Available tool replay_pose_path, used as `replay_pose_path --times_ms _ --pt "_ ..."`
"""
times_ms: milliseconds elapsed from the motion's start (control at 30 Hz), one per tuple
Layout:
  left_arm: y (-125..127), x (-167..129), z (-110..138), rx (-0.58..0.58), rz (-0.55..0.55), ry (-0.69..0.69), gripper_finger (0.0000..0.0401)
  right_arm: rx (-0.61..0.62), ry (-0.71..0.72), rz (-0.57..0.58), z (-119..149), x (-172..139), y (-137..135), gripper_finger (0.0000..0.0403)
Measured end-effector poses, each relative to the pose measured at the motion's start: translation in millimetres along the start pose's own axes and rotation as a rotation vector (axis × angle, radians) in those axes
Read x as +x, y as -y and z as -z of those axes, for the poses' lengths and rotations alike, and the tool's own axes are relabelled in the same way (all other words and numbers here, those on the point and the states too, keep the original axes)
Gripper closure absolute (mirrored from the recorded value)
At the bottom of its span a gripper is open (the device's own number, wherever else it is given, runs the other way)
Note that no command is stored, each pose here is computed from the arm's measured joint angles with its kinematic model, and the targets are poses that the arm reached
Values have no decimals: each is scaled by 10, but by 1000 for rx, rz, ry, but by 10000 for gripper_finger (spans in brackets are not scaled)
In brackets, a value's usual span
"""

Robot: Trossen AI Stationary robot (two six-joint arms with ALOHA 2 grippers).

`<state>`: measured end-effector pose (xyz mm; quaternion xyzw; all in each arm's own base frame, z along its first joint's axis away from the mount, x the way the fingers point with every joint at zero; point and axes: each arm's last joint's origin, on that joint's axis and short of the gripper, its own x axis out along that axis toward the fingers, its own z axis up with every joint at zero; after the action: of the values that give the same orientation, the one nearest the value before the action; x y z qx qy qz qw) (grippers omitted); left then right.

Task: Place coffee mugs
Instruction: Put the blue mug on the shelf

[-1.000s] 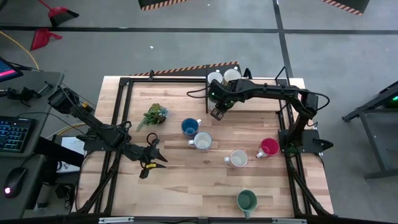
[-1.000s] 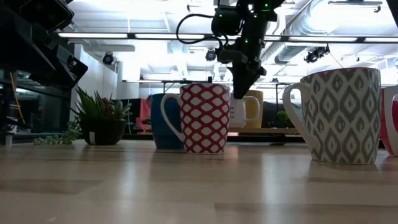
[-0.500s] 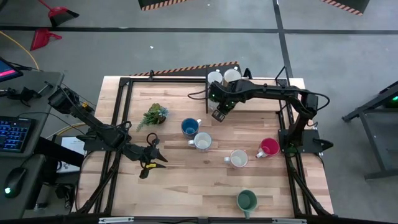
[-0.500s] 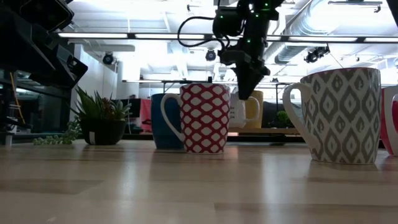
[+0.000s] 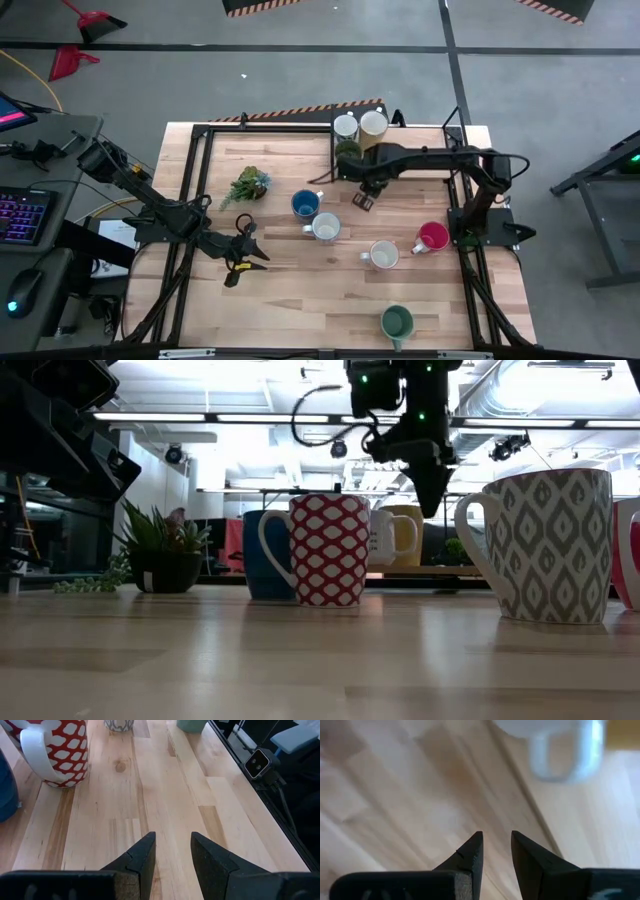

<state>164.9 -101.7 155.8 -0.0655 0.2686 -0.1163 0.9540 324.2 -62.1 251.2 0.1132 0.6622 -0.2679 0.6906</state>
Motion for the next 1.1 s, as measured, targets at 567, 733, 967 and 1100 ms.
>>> replay_pose_path --times_ms 567,733,967,1100 --pt "0 0 0 0 0 0 288 -247 444 -200 -164 -224 -650 322" --pt "0 0 0 0 0 1 288 -263 528 -267 -289 -248 -612 322" --pt "0 0 -1 0 0 1 288 -292 577 -344 -434 -237 -572 322" --pt "3 -1 -7 -2 2 7 288 -324 607 -327 -604 -314 -556 322"
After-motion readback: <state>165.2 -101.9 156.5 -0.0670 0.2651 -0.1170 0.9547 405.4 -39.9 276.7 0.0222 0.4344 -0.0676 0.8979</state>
